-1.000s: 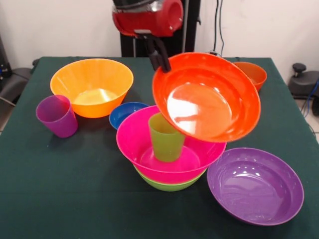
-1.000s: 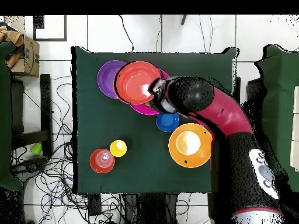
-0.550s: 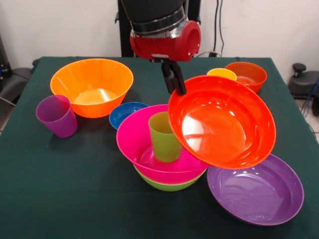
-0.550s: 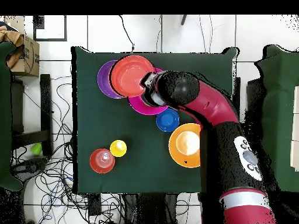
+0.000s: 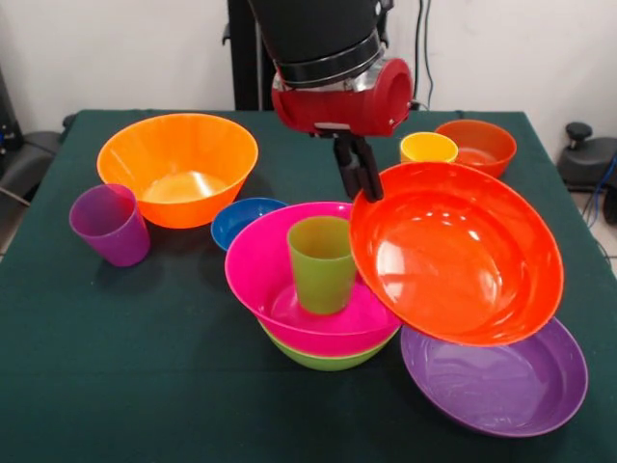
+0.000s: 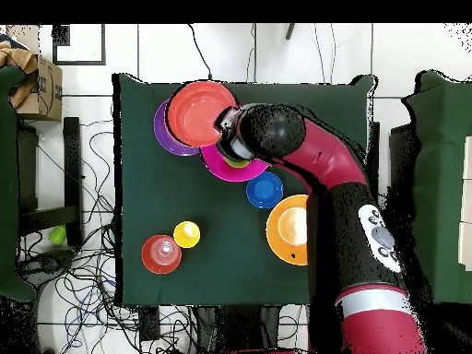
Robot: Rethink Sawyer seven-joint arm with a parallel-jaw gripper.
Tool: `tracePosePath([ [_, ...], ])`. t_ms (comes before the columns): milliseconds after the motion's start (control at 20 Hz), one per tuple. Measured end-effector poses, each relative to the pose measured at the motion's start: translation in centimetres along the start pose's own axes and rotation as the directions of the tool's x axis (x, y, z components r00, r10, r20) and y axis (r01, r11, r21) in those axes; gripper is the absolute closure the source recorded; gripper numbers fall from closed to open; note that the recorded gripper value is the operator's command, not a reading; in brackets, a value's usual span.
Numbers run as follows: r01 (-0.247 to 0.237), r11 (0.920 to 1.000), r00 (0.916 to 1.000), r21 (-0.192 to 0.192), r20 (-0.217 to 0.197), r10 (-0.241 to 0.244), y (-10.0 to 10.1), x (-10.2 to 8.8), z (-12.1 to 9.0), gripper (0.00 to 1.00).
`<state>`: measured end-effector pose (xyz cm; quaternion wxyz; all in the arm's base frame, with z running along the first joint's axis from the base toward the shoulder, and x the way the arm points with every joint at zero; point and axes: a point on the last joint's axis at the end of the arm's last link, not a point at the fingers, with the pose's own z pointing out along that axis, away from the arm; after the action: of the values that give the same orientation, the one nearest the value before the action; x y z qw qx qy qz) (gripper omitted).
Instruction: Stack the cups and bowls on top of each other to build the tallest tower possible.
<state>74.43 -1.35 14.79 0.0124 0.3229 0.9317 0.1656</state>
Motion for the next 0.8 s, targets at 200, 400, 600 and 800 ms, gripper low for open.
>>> tracePosePath([
  [200,0.001,0.9999,1.0,-0.015,0.005,-0.001,1.2,0.2,-0.8,1.0],
  [400,0.003,0.9996,0.9997,-0.029,0.023,-0.002,2.1,0.0,-3.0,1.0],
  [600,-0.001,0.9993,0.9988,-0.038,0.05,0.003,2.0,-0.9,-5.9,1.0],
  [800,-0.026,0.9988,0.9971,-0.042,0.071,0.029,0.2,-2.5,-9.0,1.0],
])
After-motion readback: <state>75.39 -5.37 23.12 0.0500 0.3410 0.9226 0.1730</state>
